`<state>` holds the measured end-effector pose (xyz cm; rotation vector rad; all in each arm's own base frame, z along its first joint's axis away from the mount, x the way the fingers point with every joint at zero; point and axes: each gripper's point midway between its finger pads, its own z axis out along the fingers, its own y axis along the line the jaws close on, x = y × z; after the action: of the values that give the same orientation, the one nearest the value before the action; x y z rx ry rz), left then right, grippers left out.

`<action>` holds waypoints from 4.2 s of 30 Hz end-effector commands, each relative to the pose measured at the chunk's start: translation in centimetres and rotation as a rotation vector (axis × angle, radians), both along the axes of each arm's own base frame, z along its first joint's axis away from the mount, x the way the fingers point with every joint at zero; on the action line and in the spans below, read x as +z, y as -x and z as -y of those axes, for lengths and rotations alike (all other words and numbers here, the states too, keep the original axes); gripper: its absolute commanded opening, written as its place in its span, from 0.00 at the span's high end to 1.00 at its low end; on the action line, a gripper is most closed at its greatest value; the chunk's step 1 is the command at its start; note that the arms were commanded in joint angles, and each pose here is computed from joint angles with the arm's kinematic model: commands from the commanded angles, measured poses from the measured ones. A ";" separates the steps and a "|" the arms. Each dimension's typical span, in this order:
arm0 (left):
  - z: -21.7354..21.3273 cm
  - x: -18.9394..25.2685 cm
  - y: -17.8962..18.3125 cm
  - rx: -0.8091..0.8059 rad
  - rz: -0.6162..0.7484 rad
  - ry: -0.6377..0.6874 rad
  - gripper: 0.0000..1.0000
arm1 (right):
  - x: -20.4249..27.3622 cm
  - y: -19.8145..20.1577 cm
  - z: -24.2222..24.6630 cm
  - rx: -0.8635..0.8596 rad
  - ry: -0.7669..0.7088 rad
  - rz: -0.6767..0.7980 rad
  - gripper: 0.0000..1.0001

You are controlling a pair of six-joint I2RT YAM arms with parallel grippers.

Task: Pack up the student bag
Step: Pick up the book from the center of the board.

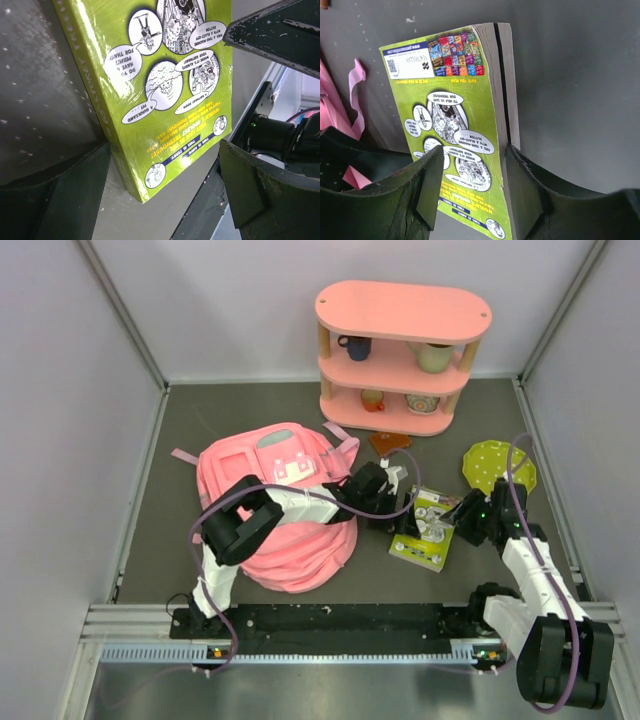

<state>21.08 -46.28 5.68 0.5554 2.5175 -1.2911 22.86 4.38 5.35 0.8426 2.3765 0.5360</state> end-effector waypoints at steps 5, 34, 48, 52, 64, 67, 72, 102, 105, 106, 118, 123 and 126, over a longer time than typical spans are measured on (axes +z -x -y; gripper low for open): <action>1.9 2.1 0.1 -0.016 0.020 0.089 0.08 | 2.5 -1.3 -1.9 0.108 -0.060 0.119 0.50; 1.8 3.1 0.0 -0.002 0.034 0.099 0.09 | 1.3 0.1 -4.0 0.286 -0.113 0.105 0.57; 1.8 4.3 -0.2 -0.001 0.051 0.117 0.09 | 1.7 0.0 -4.8 0.314 -0.159 0.128 0.65; 1.8 4.7 -0.2 0.001 0.056 0.124 0.09 | 1.4 0.1 -4.8 0.315 -0.161 0.115 0.66; 0.8 8.4 -0.3 0.027 0.134 0.176 0.06 | 3.6 -0.6 -3.8 0.243 -0.114 0.163 1.00; -0.2 10.8 -0.8 0.058 0.208 0.176 0.05 | 5.9 -0.8 -3.7 0.226 -0.112 0.230 1.00; -3.6 14.7 -1.8 0.150 0.330 0.154 0.02 | 10.4 -0.4 -5.6 0.283 -0.212 0.341 1.00; -13.9 14.2 -1.6 0.360 0.276 0.241 0.01 | 18.0 2.5 -14.8 0.577 -0.729 0.604 1.00; -15.5 15.4 -2.1 0.415 0.338 0.214 0.01 | 18.4 2.7 -15.4 0.602 -0.747 0.621 1.00; -16.0 15.5 -2.4 0.434 0.359 0.200 0.01 | 18.1 2.9 -15.8 0.611 -0.746 0.606 1.00; -20.1 12.0 -1.3 0.529 0.323 0.126 0.01 | 9.1 1.6 -19.5 0.589 -0.763 0.381 1.00; -20.0 10.0 -0.7 0.490 0.273 0.095 0.01 | 5.1 0.9 -19.2 0.526 -0.712 0.293 1.00; -19.1 8.8 0.0 0.435 0.228 0.098 0.01 | 1.9 1.0 -18.6 0.473 -0.643 0.198 1.00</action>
<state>21.57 -26.06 14.97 0.0632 2.1979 -1.0361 21.05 23.03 8.17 0.4535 2.2442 1.6359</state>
